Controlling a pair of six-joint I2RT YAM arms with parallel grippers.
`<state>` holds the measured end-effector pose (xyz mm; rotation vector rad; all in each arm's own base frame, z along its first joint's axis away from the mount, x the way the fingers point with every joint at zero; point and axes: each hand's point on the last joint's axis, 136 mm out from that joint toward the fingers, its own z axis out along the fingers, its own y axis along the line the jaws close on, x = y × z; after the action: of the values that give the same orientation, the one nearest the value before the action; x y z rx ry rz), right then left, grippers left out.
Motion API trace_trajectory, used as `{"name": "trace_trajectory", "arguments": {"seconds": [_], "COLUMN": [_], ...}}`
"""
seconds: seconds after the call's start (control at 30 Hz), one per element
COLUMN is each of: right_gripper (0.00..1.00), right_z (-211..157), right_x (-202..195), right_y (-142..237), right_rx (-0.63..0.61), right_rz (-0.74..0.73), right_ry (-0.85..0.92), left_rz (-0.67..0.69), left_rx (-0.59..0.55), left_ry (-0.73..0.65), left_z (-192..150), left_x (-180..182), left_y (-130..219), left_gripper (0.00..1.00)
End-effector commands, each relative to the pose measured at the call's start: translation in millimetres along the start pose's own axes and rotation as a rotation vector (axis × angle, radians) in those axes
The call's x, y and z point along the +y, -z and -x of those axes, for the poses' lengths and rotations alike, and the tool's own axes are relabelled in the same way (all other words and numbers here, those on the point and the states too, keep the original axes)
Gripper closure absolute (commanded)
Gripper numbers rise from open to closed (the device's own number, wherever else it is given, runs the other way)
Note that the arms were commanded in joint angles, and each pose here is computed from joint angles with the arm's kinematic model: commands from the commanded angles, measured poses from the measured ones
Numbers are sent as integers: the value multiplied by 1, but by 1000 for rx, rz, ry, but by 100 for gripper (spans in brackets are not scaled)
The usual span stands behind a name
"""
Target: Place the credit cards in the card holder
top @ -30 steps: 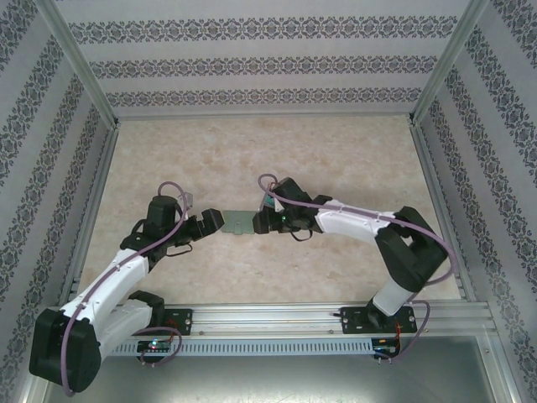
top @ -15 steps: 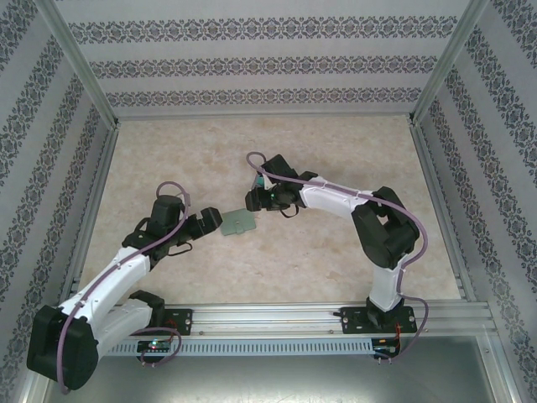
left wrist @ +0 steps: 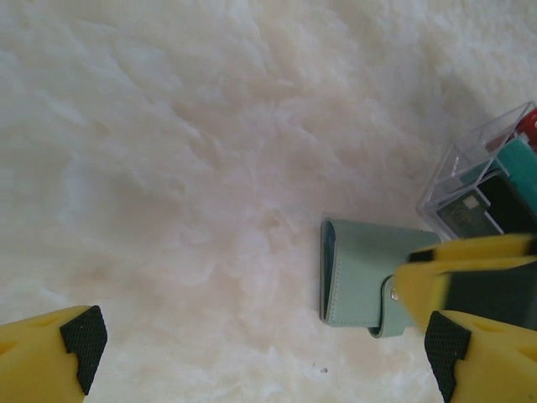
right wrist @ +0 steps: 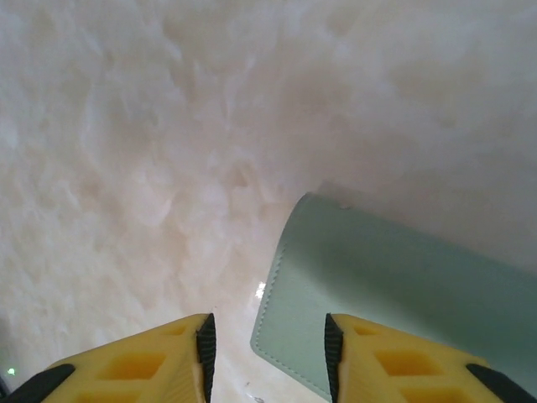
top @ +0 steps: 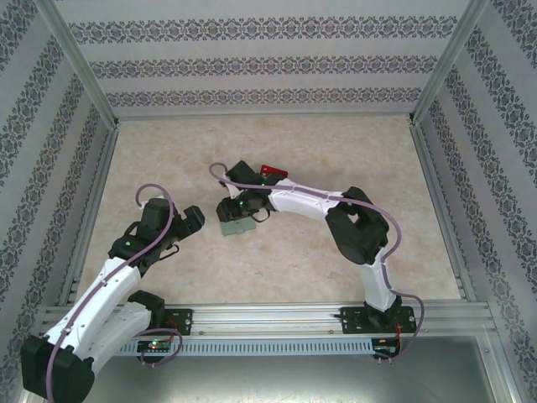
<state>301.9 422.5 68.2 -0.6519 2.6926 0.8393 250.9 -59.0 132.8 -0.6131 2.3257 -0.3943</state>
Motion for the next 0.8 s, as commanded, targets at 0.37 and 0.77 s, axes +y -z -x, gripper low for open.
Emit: {"name": "trace_trajectory", "arguments": {"seconds": [0.37, 0.77], "right_gripper": [66, 59], "right_z": [-141, -136], "right_x": [-45, -104], "right_y": [29, 127], "right_rx": [321, -98], "right_rz": [-44, -126], "right_ry": [105, -296], "left_rz": [-108, -355], "left_rx": [89, 443], "left_ry": [-97, -310], "left_z": [-5, -78], "left_x": [-33, -128], "left_y": [-4, -50], "left_gripper": [1, 21]}}
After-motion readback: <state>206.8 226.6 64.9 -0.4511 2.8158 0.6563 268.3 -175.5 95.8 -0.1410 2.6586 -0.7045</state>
